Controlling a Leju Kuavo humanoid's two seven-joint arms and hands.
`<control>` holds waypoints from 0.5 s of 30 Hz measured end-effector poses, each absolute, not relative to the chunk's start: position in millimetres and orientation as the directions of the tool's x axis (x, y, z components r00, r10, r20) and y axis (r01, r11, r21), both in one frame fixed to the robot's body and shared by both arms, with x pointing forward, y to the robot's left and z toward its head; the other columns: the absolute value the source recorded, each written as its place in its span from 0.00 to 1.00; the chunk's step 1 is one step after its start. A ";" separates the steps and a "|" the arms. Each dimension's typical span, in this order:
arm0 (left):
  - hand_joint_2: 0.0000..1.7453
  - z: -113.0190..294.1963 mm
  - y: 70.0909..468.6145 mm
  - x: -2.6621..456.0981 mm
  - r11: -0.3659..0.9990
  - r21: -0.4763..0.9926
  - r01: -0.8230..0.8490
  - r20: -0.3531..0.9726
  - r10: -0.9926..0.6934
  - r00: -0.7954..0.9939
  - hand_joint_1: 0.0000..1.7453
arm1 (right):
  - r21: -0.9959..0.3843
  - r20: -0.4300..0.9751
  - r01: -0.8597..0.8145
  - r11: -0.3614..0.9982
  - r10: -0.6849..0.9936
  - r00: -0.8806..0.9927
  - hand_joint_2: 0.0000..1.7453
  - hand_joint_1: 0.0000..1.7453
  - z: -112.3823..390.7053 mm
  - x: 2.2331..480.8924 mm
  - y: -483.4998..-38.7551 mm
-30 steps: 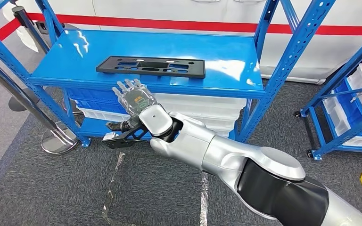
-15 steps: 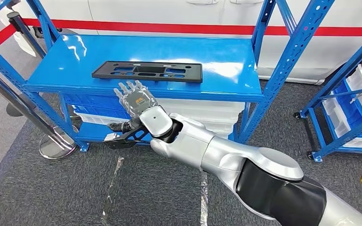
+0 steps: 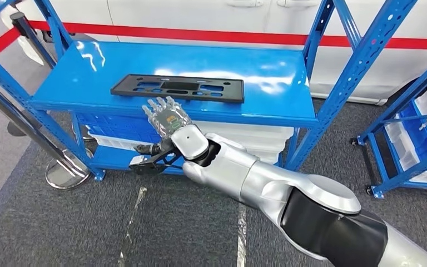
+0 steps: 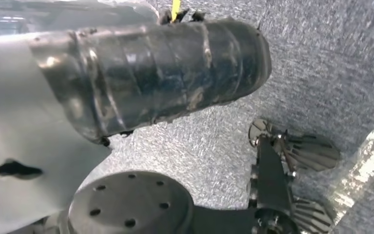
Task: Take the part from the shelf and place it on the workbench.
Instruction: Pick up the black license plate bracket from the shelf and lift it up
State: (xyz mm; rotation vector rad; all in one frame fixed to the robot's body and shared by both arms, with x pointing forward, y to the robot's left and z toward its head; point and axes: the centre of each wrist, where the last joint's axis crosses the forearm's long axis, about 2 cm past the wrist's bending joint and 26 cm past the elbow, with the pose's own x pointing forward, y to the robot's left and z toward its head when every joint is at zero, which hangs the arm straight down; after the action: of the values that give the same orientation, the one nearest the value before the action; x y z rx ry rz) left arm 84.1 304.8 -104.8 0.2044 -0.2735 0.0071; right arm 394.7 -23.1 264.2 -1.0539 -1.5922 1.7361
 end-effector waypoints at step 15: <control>0.00 -105.6 305.1 79.7 0.980 0.197 -0.031 0.262 -0.022 0.965 0.00 | -0.983 -0.186 0.094 -0.160 0.842 -0.507 0.00 0.00 262.8 400.2 -31.7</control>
State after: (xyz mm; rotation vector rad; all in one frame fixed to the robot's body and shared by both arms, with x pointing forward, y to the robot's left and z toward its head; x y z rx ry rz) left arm 79.7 305.1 -105.6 0.2018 -0.2666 0.0044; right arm 400.2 -31.7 262.8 -1.0772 -1.5475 1.7236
